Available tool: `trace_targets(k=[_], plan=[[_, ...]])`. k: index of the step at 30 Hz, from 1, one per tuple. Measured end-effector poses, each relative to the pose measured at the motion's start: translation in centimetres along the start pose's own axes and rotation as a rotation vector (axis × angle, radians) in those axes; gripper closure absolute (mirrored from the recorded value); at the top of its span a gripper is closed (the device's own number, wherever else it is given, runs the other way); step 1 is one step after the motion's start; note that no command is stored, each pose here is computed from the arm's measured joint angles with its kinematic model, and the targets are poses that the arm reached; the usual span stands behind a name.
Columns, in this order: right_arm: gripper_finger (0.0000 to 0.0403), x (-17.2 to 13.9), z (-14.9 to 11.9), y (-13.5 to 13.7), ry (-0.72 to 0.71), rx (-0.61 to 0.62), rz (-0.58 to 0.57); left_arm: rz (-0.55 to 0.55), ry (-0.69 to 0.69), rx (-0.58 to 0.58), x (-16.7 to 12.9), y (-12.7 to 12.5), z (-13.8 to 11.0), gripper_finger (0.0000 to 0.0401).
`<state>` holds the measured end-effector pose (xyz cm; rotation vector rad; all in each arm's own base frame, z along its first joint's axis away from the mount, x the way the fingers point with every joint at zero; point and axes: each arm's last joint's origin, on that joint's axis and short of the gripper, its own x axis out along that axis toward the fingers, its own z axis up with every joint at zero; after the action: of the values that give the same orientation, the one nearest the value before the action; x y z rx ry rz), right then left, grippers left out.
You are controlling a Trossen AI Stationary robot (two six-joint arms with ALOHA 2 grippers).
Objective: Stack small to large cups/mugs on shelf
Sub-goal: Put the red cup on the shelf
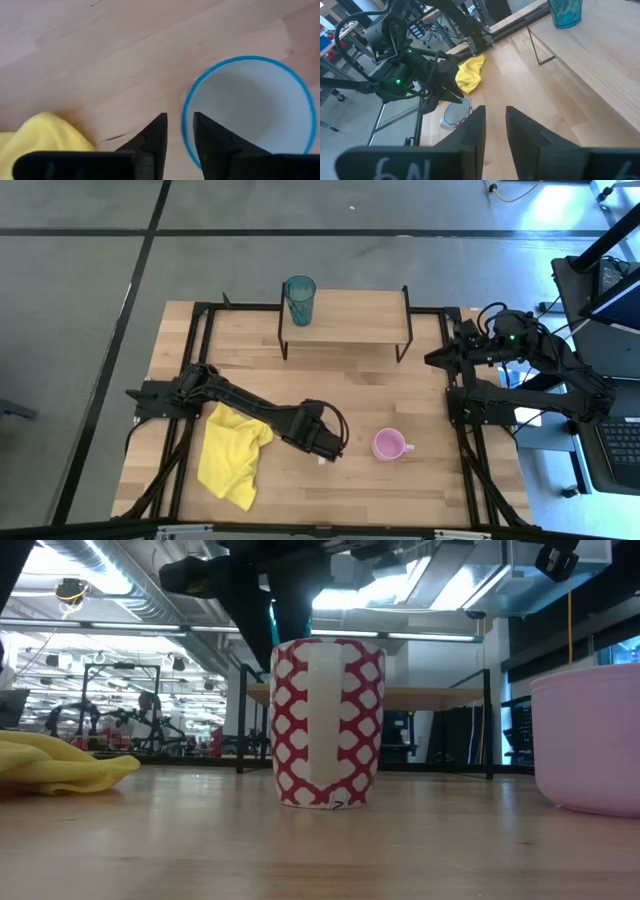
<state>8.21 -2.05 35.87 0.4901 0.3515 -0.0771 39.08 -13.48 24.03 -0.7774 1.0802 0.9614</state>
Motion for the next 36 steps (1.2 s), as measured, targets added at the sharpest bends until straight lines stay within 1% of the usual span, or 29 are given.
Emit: trace_targets(k=[4,15,20,25,30,32,36], plan=[[0.0326,0.0,0.0,0.0,0.004,0.0,0.007,0.018,0.006,-0.008,-0.5,0.4,-0.1,0.031],[0.0326,0.0,0.0,0.0,0.006,-0.007,0.01,-0.103,0.002,-0.02,-4.1,1.2,-0.3,0.0308],[0.0326,0.0,0.0,0.0,0.004,-0.007,0.01,-0.108,0.029,-0.005,-4.1,1.1,-0.7,0.0309],[0.0326,0.0,0.2,0.1,-0.015,-0.016,0.016,-0.109,0.021,0.007,-4.1,1.1,-0.7,0.0309],[0.0326,0.0,0.3,0.2,-0.025,-0.012,0.031,-0.114,0.016,0.039,-4.3,1.1,-1.4,0.0309],[0.0326,0.0,0.2,0.2,-0.008,0.003,0.051,-0.115,0.0,0.026,-4.3,1.1,-1.6,0.0307],[0.0326,0.0,0.0,0.2,0.012,0.024,0.053,-0.104,-0.013,-0.05,-4.2,1.1,-1.1,0.031]])
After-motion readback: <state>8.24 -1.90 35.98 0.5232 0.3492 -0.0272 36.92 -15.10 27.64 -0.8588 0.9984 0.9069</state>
